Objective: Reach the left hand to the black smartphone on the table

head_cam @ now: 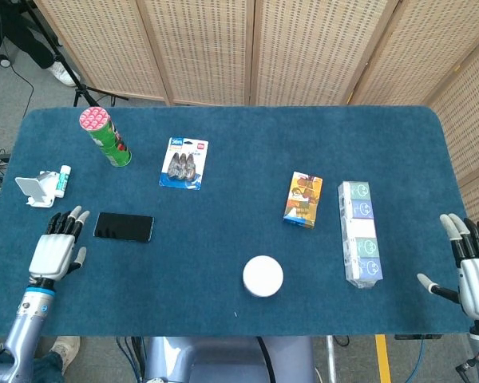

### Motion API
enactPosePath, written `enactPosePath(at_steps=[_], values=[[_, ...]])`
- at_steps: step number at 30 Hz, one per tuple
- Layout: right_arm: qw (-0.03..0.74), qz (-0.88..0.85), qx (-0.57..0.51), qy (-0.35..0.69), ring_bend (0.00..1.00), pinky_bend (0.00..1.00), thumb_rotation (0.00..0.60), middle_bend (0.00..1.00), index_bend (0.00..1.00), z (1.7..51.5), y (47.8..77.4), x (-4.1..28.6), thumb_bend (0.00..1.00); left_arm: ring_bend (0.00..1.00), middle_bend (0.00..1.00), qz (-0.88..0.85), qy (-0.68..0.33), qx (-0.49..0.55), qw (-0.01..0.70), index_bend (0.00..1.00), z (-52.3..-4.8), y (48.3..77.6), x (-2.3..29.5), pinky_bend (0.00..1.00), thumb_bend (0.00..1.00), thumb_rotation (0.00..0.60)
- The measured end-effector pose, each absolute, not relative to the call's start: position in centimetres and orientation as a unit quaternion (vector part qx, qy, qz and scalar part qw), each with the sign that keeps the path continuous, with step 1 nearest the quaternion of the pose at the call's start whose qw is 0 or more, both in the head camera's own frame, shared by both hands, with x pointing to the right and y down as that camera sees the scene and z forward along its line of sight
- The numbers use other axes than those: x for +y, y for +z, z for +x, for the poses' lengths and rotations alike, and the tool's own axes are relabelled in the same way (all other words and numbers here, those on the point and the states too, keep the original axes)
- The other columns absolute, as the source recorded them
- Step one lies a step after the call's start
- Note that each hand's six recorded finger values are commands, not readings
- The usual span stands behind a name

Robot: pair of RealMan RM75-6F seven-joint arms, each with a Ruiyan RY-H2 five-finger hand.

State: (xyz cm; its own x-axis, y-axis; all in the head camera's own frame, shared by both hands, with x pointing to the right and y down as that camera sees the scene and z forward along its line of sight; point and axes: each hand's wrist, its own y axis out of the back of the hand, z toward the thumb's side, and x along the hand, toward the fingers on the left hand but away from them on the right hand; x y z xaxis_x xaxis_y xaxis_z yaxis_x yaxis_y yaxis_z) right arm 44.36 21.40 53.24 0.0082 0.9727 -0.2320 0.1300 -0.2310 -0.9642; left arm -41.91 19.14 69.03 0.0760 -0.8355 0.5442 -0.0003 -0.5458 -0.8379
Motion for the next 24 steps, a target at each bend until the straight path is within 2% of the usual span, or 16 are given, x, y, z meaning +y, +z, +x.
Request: enactPosePath(at_steps=[5, 15, 24], values=[[0.398, -0.584, -0.477, 0.523, 0.00, 0.00, 0.600, 0.00, 0.03, 44.7, 53.1, 21.2, 0.00, 0.00, 0.00, -0.656, -0.599, 0.305, 0.345, 0.00, -39.9, 70.9, 18.6, 0.00, 0.47, 0.600], [0.396, -0.584, -0.479, 0.522, 0.00, 0.00, 0.600, 0.00, 0.03, 44.9, 53.0, 21.1, 0.00, 0.00, 0.00, -0.661, -0.607, 0.285, 0.337, 0.00, -38.5, 72.7, 17.2, 0.00, 0.48, 0.600], [0.395, -0.583, -0.480, 0.523, 0.00, 0.00, 0.600, 0.00, 0.03, 45.0, 53.0, 21.1, 0.00, 0.00, 0.00, -0.670, -0.607, 0.276, 0.326, 0.00, -37.5, 73.9, 17.4, 0.00, 0.46, 0.600]])
